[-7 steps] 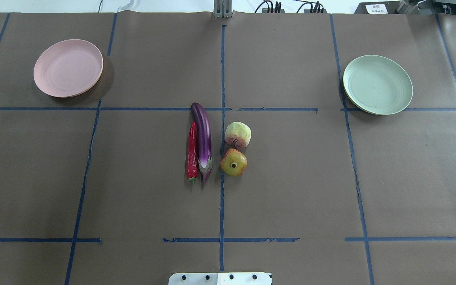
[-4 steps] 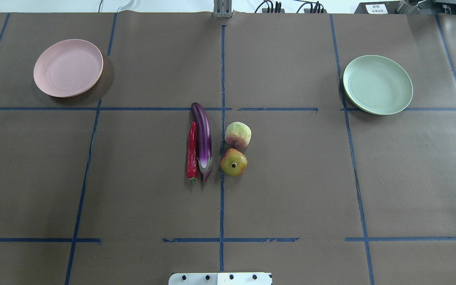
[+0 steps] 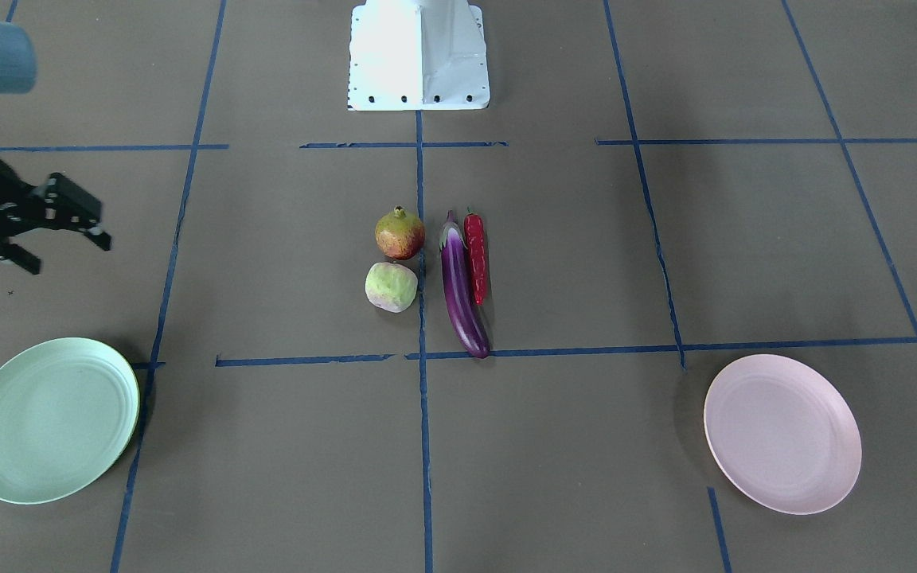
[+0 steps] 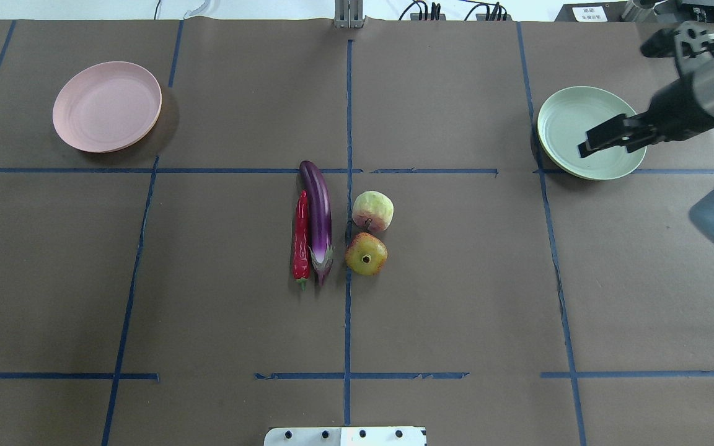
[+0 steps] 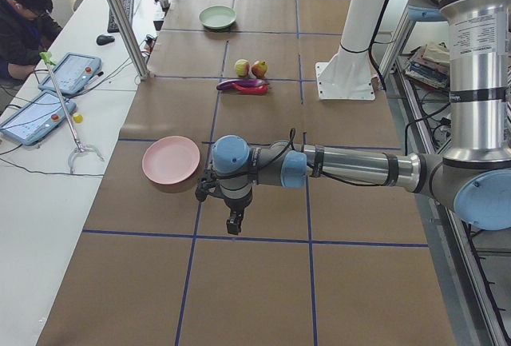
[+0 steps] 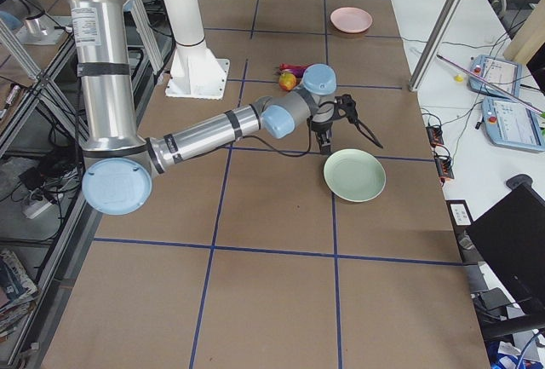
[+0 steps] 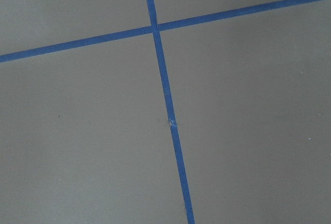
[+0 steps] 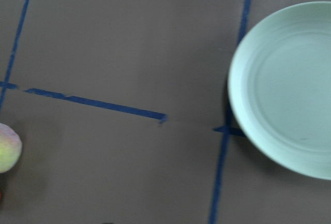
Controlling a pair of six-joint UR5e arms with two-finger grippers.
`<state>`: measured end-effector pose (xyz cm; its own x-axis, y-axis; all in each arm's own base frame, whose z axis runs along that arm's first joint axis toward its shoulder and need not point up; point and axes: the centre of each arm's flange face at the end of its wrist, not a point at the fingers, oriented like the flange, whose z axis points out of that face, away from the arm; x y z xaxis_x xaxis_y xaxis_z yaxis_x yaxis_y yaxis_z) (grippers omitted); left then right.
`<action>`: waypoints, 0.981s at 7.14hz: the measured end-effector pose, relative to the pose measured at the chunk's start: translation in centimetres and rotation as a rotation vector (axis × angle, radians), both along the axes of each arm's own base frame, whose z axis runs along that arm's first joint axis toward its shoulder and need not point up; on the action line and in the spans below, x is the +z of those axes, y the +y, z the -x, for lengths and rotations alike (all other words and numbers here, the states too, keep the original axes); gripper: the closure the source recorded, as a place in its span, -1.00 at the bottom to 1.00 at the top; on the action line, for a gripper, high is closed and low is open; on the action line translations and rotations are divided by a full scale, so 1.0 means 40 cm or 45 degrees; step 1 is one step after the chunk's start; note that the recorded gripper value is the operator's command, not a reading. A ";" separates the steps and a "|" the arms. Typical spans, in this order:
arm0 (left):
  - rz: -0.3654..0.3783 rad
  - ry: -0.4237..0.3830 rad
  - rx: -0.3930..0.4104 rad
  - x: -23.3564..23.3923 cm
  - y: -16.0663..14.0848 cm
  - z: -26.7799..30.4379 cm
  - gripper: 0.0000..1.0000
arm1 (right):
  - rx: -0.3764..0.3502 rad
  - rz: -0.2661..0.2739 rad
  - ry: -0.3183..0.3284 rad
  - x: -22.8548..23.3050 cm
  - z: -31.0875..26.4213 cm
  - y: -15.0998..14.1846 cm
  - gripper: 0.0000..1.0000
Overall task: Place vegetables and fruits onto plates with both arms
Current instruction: 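Move the right gripper to the red-yellow mango and grasp it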
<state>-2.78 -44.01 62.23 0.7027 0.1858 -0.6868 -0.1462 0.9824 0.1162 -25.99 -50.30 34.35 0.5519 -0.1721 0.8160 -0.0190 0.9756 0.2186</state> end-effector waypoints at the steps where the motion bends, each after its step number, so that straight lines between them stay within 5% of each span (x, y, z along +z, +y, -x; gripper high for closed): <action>1: 0.001 0.000 0.000 0.000 0.000 -0.001 -1.00 | 0.043 0.030 0.008 -0.103 0.189 0.049 -1.00; 4: 0.007 -0.001 0.000 0.007 -0.003 -0.002 -1.00 | 0.189 0.074 0.160 -0.367 0.610 0.195 -1.00; 7: 0.015 -0.002 -0.001 0.015 -0.006 -0.002 -1.00 | 0.217 0.053 0.259 -0.404 0.796 0.260 -1.00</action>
<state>-2.71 -44.23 62.81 0.7040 0.1775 -0.6876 -0.1459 0.9838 0.1046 -57.85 -39.92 18.19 0.7233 -0.0309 0.6898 -0.1439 0.9703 0.1944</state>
